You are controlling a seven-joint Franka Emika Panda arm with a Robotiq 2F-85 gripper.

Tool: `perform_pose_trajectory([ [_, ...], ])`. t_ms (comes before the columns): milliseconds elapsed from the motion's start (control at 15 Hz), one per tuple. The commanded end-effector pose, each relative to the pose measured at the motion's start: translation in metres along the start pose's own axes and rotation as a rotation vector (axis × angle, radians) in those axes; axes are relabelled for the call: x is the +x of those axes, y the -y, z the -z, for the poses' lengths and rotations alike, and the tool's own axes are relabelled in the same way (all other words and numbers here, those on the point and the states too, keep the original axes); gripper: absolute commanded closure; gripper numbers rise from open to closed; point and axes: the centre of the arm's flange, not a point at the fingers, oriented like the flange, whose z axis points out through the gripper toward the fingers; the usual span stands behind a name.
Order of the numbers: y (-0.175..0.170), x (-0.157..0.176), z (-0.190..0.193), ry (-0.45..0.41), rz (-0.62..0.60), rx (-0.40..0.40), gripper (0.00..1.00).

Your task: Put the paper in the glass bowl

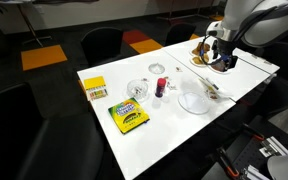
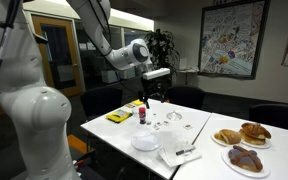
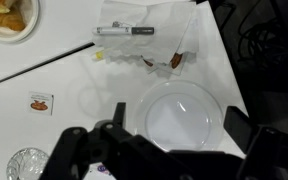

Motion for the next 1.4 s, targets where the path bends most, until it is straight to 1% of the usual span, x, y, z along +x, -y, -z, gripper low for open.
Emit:
perform_pose_trajectory([
  [0,-0.002,0.008,0.002,0.001,0.043,-0.030,0.00],
  [67,-0.002,0.012,0.002,-0.036,0.079,-0.047,0.00],
  [267,-0.003,0.019,0.002,-0.060,0.177,-0.105,0.00],
  [333,-0.004,0.020,0.000,-0.082,0.199,-0.119,0.00],
  [533,-0.011,0.017,-0.013,-0.172,0.198,-0.144,0.00],
  [667,-0.023,0.007,-0.035,-0.221,0.202,-0.160,0.00],
  [867,-0.046,-0.012,-0.067,-0.337,0.233,-0.183,0.00],
  [933,-0.050,-0.014,-0.076,-0.381,0.273,-0.206,0.00],
  [1000,-0.051,-0.011,-0.085,-0.401,0.304,-0.228,0.00],
  [1067,-0.051,-0.003,-0.091,-0.422,0.338,-0.233,0.00],
  [1200,-0.045,0.022,-0.090,-0.402,0.390,-0.222,0.00],
  [1333,-0.048,0.028,-0.090,-0.388,0.437,-0.229,0.00],
])
